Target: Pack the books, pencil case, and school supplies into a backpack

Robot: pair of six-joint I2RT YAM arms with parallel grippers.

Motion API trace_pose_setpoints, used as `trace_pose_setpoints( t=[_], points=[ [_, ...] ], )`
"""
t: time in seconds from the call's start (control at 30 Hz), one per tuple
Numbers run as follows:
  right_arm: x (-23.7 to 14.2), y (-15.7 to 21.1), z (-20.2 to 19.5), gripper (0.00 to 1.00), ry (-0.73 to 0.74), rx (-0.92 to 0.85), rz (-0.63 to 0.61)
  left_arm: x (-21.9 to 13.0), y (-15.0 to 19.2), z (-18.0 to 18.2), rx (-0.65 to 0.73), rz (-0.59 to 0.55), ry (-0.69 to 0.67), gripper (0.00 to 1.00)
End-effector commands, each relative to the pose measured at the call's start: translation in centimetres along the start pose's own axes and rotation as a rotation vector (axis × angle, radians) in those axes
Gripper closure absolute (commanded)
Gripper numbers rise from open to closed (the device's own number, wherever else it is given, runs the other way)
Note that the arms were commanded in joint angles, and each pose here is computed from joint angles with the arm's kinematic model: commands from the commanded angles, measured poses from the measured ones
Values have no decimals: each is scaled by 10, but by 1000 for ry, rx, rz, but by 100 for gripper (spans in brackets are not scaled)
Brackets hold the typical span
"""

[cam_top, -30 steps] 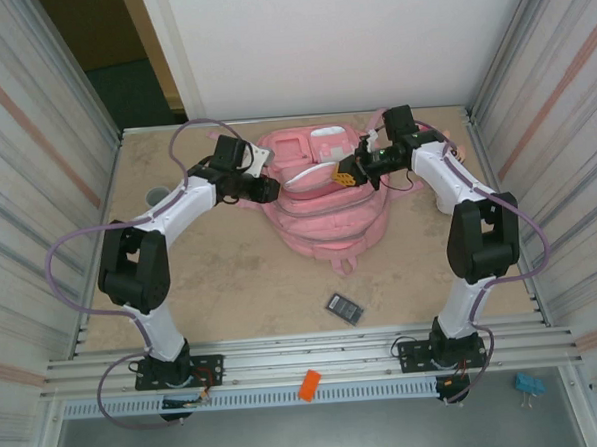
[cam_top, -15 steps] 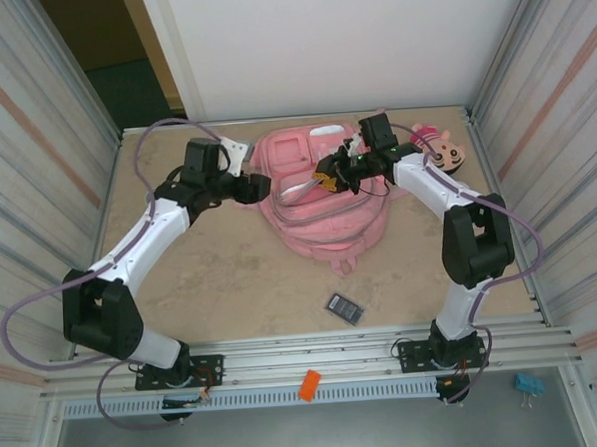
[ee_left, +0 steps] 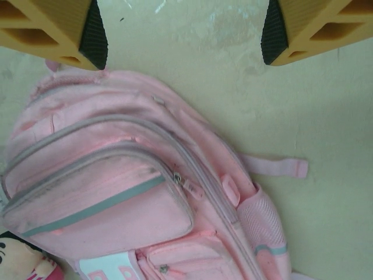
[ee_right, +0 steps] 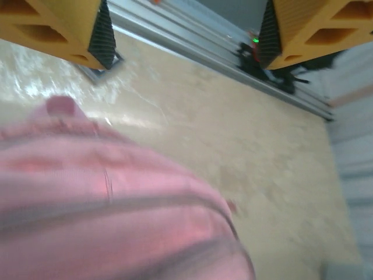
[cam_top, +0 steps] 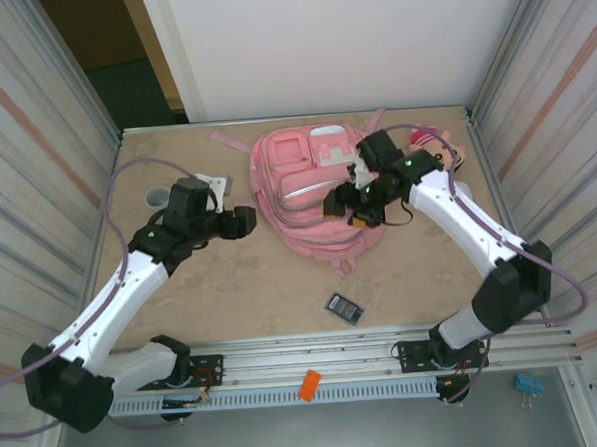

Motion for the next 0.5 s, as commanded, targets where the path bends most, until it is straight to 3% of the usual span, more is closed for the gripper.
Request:
trace_pose_setpoints(
  t=[0.0, 0.17, 0.47],
  points=[
    [-4, 49, -49, 26, 288, -151, 21, -8, 22, 0, -46, 37, 5, 28],
    [11, 97, -71, 11, 385, -344, -24, -15, 42, -2, -106, 21, 20, 28],
    [66, 131, -89, 4, 470, -581, 47, -12, 63, -6, -135, 64, 54, 28]
  ],
)
Point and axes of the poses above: each hand's point on the last joint's axis, 136 mm out from that joint toward the fingers, its own x axis out along the fingers, its own z axis along the line the jaws close on, y = z × x, the point moved 2 cm from there along -x, back along the fingers, and after that the axes turned 7 degrees about x, right-handed, at the moved point
